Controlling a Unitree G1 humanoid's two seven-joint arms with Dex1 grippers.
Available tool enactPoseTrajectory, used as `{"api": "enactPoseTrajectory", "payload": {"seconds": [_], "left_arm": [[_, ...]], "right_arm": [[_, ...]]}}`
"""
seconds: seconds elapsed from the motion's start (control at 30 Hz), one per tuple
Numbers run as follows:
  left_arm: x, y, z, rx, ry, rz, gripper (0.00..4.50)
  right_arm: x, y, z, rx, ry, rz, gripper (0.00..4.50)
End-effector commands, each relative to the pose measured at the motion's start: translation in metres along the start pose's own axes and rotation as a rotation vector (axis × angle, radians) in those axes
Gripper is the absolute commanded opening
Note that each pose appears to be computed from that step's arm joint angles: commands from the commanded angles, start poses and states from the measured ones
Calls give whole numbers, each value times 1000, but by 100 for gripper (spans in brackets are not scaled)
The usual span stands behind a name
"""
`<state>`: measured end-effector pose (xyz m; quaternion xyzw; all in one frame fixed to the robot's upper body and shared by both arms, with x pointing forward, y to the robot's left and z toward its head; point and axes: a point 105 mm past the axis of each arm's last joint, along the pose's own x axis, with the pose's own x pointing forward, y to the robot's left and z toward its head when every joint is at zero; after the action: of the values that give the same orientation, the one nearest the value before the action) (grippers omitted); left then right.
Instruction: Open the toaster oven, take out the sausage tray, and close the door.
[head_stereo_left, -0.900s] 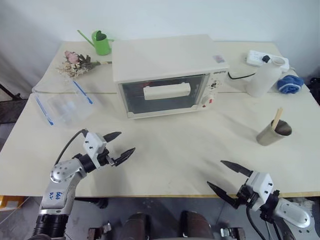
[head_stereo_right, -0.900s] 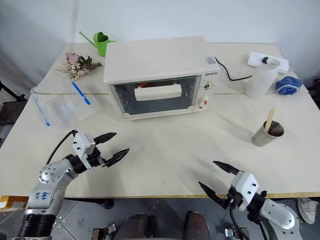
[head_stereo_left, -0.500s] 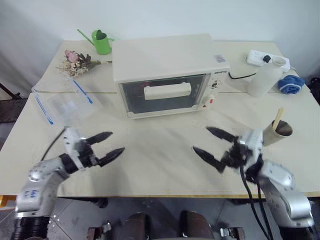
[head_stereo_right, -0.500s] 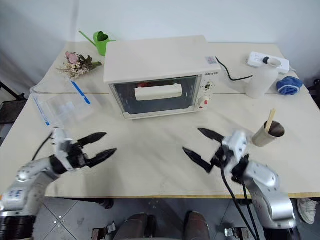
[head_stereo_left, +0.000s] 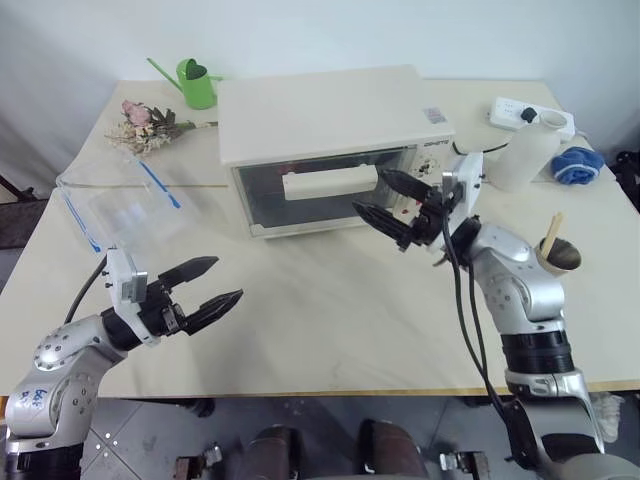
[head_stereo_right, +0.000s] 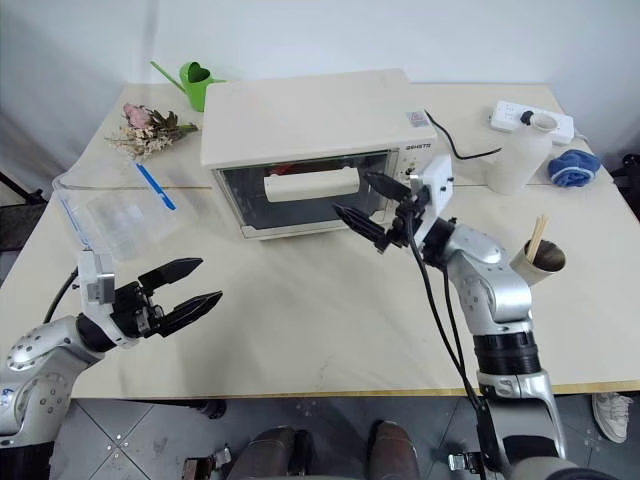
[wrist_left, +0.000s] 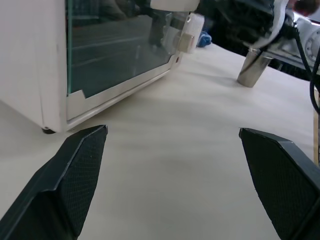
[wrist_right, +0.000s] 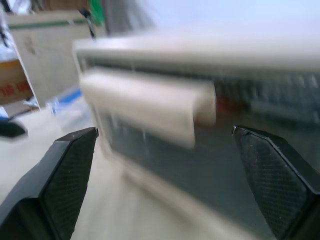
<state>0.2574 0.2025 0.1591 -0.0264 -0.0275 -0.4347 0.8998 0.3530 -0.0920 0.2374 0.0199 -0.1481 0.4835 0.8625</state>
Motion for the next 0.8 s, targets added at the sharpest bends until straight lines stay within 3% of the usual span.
{"api": "enactPoseTrajectory", "payload": {"seconds": [0.03, 0.23, 0.53, 0.67, 0.8], "left_arm": [[-5, -4, 8, 22, -23, 10, 448], [-9, 3, 14, -6, -56, 52, 448], [-14, 19, 35, -55, -126, 77, 448], [5, 37, 52, -12, -174, 45, 363], [29, 46, 57, 8, -192, 16, 231]], "right_arm": [[7, 11, 6, -31, -27, 73, 450], [2, 34, -2, -70, 36, 234, 450], [-23, 52, -15, -132, 107, 330, 450], [-39, 64, -31, -192, 171, 364, 450], [-38, 65, -30, -207, 158, 353, 450]]}}
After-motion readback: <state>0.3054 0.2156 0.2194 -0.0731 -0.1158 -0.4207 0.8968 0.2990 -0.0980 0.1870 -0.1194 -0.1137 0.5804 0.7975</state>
